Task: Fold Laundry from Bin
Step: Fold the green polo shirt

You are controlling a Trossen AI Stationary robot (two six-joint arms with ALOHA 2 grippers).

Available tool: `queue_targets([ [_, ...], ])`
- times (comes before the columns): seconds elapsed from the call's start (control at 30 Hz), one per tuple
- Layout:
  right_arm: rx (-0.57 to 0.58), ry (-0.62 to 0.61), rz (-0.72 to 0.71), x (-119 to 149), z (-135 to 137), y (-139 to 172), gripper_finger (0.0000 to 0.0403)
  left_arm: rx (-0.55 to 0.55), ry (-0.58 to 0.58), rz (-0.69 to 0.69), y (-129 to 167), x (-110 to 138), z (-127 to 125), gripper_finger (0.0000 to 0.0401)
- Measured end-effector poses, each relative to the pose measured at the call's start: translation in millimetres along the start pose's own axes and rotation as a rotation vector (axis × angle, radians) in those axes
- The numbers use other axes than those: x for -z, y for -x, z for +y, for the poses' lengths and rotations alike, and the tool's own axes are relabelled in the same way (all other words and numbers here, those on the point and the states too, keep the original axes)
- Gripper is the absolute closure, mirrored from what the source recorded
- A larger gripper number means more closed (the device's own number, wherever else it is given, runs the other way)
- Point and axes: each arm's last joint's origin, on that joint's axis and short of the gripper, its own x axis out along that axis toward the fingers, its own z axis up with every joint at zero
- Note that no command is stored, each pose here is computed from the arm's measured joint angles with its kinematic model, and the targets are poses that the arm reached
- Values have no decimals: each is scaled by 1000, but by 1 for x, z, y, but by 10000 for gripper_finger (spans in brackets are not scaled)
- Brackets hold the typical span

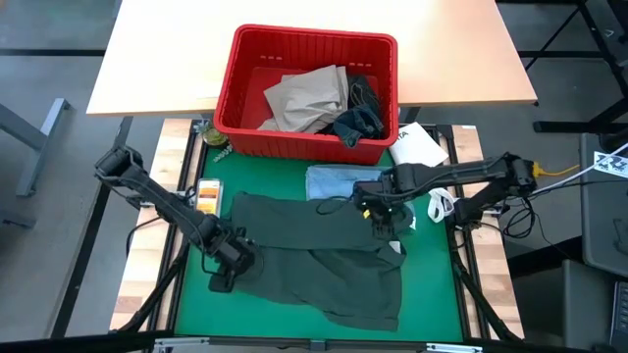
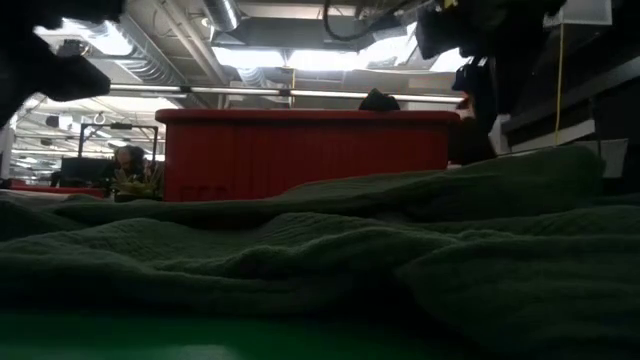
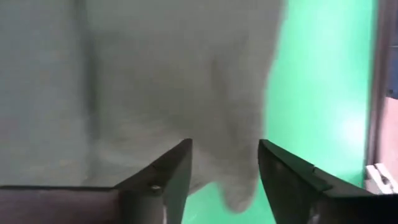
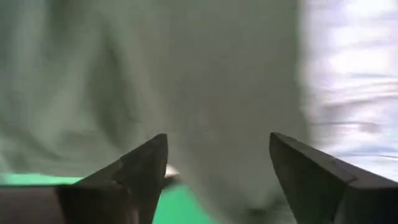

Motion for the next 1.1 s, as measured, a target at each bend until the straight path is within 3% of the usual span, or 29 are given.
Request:
queue_targets([
  [0.2, -195, 136, -125, -8, 54, -11, 103, 43, -95, -15, -18, 3, -26, 198],
  [0.3, -219, 232, -196, -4, 86, -15, 102, 44, -127, -17, -25, 6, -36, 198],
  [0.53, -90, 415, -316, 25, 153, -34, 102, -23, -145, -11, -41, 13, -48, 204],
  [0.73, -108, 461, -291, 53, 199, -64, 102, -35, -133, 7, -47, 16, -51, 205],
  [1.1, -57, 477, -157, 91, 235, -121, 102, -57, -108, -19, -47, 15, -51, 205],
])
